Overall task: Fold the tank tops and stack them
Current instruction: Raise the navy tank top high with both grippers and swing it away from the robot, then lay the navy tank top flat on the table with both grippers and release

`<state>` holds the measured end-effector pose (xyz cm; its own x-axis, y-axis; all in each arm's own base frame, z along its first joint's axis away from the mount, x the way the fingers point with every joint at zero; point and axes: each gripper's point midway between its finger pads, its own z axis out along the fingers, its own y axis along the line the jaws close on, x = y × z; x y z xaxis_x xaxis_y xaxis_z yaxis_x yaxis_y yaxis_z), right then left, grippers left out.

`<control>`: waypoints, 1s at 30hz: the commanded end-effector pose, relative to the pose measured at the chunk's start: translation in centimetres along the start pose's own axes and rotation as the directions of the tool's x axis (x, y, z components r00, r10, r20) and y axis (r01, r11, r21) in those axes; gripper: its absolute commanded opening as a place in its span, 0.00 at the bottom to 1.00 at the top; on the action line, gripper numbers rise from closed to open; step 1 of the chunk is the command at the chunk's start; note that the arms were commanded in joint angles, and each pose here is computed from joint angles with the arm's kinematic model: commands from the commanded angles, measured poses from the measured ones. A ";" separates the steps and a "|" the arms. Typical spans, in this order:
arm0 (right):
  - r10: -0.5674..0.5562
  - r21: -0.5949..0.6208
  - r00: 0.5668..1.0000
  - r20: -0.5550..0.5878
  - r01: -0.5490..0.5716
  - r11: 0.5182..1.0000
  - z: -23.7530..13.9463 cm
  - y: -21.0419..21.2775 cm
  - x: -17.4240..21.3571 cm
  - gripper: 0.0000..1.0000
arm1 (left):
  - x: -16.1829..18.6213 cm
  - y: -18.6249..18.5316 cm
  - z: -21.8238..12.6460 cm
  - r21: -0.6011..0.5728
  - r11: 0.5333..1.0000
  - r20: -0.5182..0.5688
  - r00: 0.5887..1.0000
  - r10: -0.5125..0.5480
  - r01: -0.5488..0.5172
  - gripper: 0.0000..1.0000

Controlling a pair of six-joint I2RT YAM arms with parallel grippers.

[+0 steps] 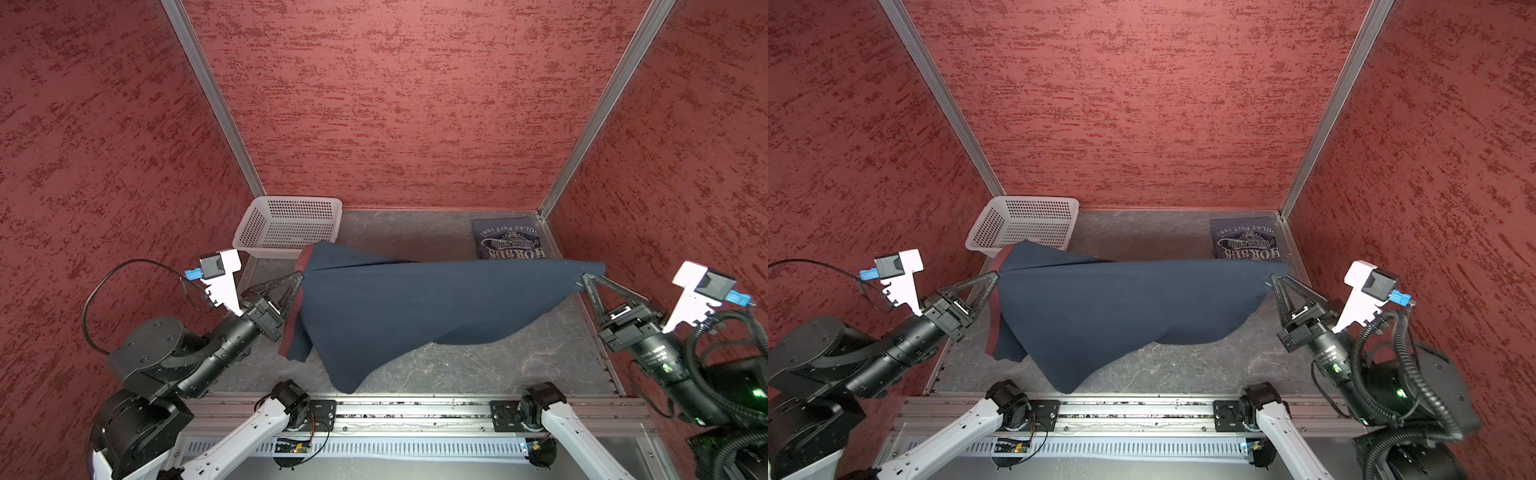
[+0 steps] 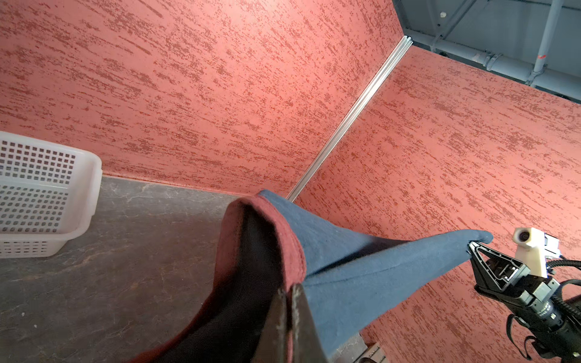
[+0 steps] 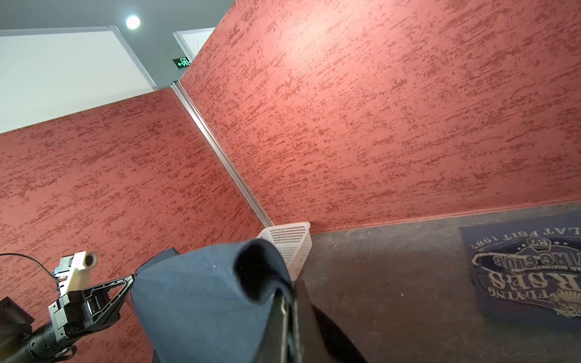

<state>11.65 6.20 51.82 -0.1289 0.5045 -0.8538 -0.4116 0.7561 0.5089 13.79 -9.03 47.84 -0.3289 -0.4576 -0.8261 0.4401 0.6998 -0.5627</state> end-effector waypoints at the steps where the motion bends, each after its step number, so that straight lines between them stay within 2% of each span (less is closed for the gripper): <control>1: -0.004 0.225 1.000 -0.024 0.009 0.974 3.9 -5.1 0.8 0.00 | 1.2 2.9 4.2 -0.167 0.984 -0.070 0.996 0.053 -0.064 0.00; 4: 0.000 0.364 0.996 -0.085 0.031 0.931 7.5 -9.4 3.3 0.00 | 4.3 6.1 9.3 -0.299 0.949 -0.182 0.982 0.048 -0.102 0.00; 6: 0.018 0.411 0.990 -0.141 0.042 0.911 10.0 -11.7 5.7 0.00 | 6.8 8.6 12.6 -0.370 0.923 -0.254 0.967 0.013 -0.109 0.00; 11: 0.084 0.500 0.959 -0.270 0.065 0.864 16.3 -18.3 12.9 0.00 | 13.6 17.0 20.6 -0.504 0.861 -0.398 0.903 -0.163 -0.067 0.00; 13: 0.123 0.525 0.944 -0.307 0.061 0.849 18.5 -21.1 15.6 0.00 | 16.3 20.3 23.4 -0.540 0.839 -0.450 0.864 -0.224 -0.064 0.00; 15: 0.166 0.562 0.927 -0.338 0.057 0.825 20.5 -24.2 18.1 0.00 | 18.1 22.1 26.1 -0.537 0.841 -0.497 0.830 -0.253 -0.066 0.12; 16: 0.187 0.587 0.920 -0.343 0.055 0.808 21.3 -25.8 18.9 0.04 | 19.4 23.4 27.5 -0.550 0.832 -0.530 0.801 -0.279 -0.075 0.26; 18: 0.232 0.643 0.906 -0.355 0.057 0.764 22.5 -28.7 19.9 0.37 | 20.5 24.8 29.0 -0.572 0.814 -0.572 0.759 -0.311 -0.098 0.50; 19: 0.251 0.675 0.897 -0.363 0.068 0.735 22.8 -29.9 20.3 0.53 | 20.6 25.6 29.4 -0.589 0.799 -0.584 0.746 -0.319 -0.120 0.62; 20: 0.263 0.694 0.890 -0.373 0.079 0.715 22.9 -30.6 20.4 0.61 | 20.5 26.1 29.3 -0.605 0.784 -0.589 0.740 -0.325 -0.137 0.69; 21: 0.265 0.702 0.887 -0.377 0.088 0.706 23.0 -30.7 20.2 0.67 | 20.0 26.4 28.9 -0.618 0.771 -0.586 0.744 -0.321 -0.154 0.77; 23: 0.280 0.685 0.872 -0.402 0.083 0.724 23.0 -30.2 20.8 0.73 | 19.2 26.4 27.6 -0.633 0.753 -0.572 0.763 -0.299 -0.179 0.86; 26: 0.297 0.640 0.847 -0.440 0.063 0.766 21.7 -28.4 22.3 0.74 | 19.0 26.7 23.8 -0.675 0.708 -0.550 0.780 -0.298 -0.206 0.86; 30: 0.330 0.580 0.793 -0.512 0.035 0.814 18.6 -24.7 26.0 0.74 | 21.3 28.2 17.0 -0.765 0.612 -0.495 0.791 -0.360 -0.201 0.81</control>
<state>37.87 6.00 19.67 -0.6525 0.4473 -0.6117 0.2359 0.8870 0.3970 36.47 -11.38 15.73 -0.8370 -0.2906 -0.4637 -0.2017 0.9515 -0.2323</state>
